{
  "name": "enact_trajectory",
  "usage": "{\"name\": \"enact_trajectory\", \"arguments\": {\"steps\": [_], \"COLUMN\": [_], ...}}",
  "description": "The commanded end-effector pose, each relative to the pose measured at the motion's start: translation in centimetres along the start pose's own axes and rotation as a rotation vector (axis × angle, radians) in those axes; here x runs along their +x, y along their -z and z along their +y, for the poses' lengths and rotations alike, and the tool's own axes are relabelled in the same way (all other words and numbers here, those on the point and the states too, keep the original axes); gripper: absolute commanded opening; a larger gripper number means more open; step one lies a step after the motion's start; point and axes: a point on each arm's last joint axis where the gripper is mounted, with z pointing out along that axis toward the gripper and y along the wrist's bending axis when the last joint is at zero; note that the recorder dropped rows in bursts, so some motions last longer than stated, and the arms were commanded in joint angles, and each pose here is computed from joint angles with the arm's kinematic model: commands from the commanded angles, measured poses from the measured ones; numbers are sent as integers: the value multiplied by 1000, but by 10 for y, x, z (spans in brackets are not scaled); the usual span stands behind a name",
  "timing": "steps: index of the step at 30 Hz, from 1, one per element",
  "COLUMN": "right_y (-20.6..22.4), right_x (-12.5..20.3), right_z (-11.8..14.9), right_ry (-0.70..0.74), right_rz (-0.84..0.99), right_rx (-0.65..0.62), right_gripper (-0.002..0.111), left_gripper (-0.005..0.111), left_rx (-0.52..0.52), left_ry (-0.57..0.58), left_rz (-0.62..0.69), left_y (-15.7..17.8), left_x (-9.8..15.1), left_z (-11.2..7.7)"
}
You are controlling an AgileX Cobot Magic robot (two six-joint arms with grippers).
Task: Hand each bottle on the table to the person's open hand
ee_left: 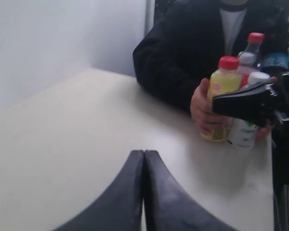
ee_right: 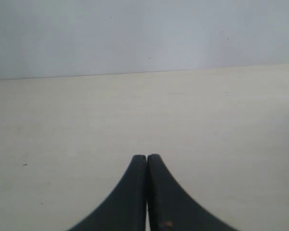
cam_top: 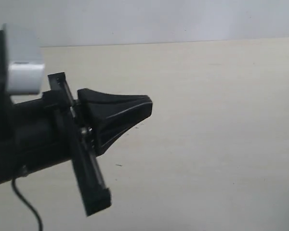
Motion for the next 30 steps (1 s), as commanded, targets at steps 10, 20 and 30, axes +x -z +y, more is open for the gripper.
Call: {"name": "enact_trajectory", "arguments": {"steps": [10, 20, 30], "right_y": [0, 0, 0], "right_x": [1, 1, 1], "right_z": [0, 0, 0], "right_ry": [9, 9, 9], "right_rz": [-7, -7, -7], "right_rx": [-6, -6, -6], "right_gripper": [0, 0, 0], "left_gripper": [1, 1, 1], "left_rx": [-11, -11, -400], "left_ry": [-63, -65, 230], "left_rz": [8, -1, 53], "left_y": [36, 37, 86], "left_x": [11, 9, 0], "left_z": [-7, -7, 35]}}
